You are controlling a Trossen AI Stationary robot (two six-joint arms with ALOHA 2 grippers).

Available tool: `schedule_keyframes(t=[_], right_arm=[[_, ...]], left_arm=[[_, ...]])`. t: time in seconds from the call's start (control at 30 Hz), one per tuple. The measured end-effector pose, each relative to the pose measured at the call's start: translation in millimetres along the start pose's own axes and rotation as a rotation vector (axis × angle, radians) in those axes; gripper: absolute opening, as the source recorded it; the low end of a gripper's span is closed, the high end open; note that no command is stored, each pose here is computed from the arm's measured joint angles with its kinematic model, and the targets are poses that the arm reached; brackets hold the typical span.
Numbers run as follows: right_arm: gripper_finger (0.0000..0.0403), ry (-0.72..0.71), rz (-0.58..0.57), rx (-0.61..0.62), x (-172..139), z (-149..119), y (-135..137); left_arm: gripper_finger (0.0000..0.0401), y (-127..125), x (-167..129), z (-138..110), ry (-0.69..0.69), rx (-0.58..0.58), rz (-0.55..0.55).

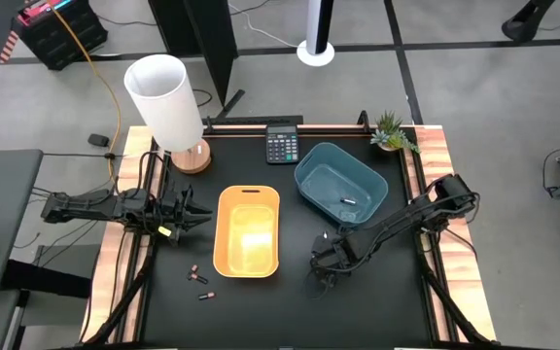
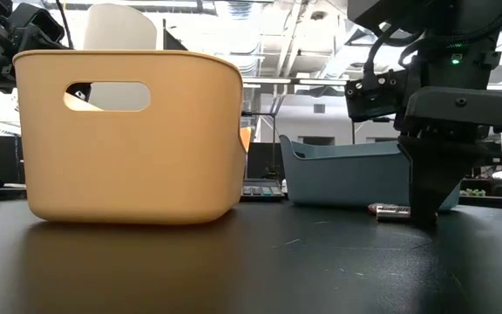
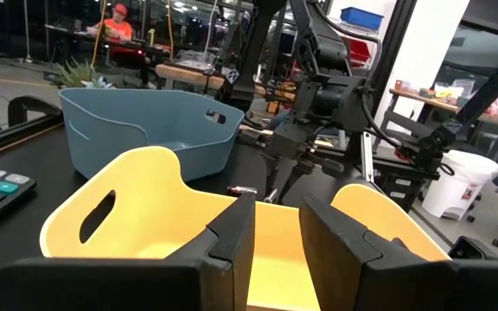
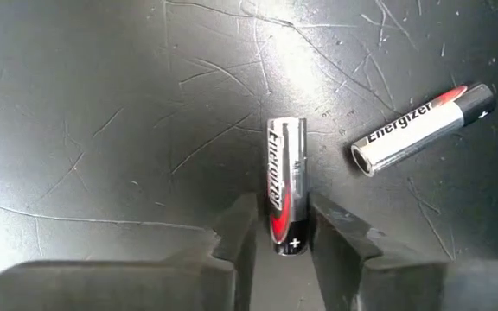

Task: Sort batteries
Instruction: Put the bottom silver battery into the blue bin

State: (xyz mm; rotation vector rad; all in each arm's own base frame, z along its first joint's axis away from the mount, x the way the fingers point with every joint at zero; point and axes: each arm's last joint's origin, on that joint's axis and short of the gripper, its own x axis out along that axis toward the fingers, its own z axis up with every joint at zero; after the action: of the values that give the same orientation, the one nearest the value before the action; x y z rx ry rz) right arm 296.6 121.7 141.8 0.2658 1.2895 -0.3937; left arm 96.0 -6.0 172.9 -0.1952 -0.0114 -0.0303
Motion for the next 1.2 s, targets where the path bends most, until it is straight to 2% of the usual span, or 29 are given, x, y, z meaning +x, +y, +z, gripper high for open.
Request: schedule_keyframes(t=[0.43, 1.2], right_arm=[[0.0068, -0.007, 0.007, 0.002, 0.3, 0.7, 0.6], [0.0065, -0.017, 0.026, -0.037, -4.3, 2.7, 5.9]], left_arm=[[0.0090, 0.0, 0.0, 0.0, 0.000, 0.000, 0.000], [0.0090, 0.0, 0.0, 0.1, -0.001, 0.000, 0.000]])
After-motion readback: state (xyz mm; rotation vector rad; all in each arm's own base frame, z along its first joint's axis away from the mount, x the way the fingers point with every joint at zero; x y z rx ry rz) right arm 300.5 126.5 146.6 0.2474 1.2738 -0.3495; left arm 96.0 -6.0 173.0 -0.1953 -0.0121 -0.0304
